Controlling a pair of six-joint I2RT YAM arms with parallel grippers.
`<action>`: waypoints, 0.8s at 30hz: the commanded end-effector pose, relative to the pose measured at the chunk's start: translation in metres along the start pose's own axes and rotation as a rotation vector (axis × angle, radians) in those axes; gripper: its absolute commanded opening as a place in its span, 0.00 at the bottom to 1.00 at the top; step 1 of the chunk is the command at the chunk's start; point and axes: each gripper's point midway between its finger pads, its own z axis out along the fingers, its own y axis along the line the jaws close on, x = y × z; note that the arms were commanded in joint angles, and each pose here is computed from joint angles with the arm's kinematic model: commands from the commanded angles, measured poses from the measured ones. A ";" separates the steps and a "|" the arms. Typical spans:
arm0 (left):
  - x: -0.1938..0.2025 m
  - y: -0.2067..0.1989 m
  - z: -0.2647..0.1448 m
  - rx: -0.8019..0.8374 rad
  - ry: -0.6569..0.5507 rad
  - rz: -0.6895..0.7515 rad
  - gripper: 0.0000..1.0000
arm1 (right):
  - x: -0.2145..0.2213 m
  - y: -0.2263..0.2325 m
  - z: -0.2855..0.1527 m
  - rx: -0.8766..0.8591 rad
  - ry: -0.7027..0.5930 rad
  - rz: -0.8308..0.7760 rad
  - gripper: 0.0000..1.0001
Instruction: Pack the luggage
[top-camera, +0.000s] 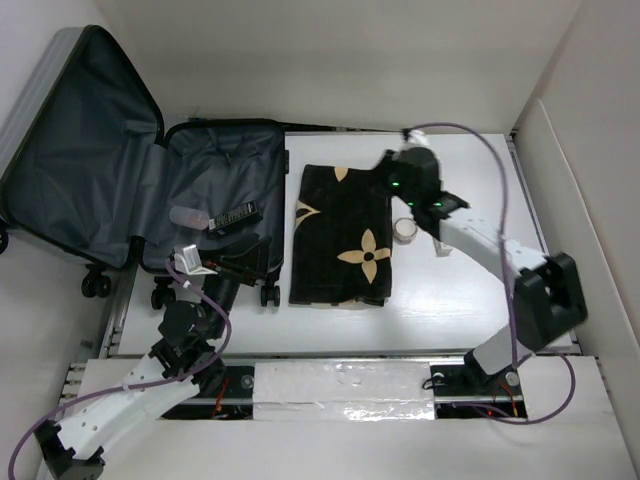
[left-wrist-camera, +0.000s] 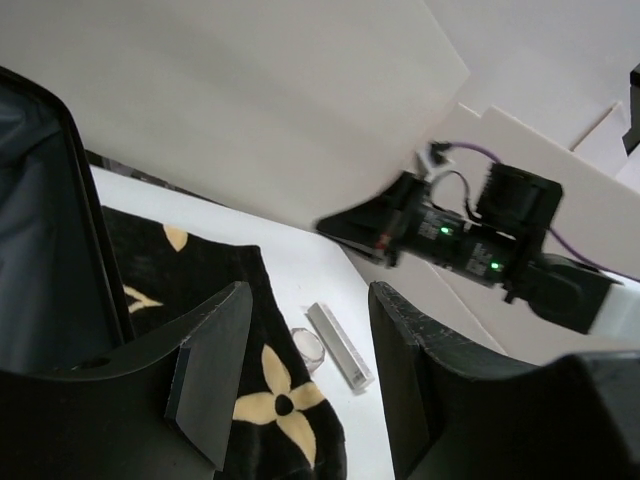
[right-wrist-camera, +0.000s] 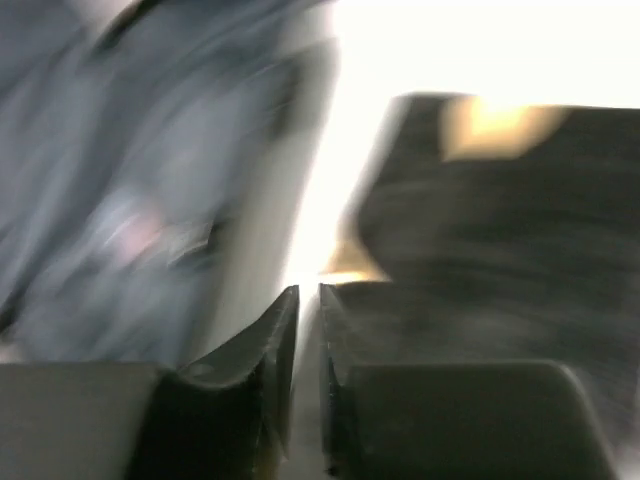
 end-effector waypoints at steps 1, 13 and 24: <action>-0.012 -0.019 0.004 0.073 -0.036 -0.021 0.48 | -0.027 -0.098 -0.052 0.379 -0.125 -0.078 0.15; 0.003 -0.024 0.011 0.092 0.018 -0.006 0.48 | 0.030 -0.277 -0.100 0.883 0.253 -0.145 0.84; 0.005 -0.029 0.010 0.113 0.034 -0.010 0.48 | 0.057 -0.310 -0.101 0.902 0.389 -0.121 0.67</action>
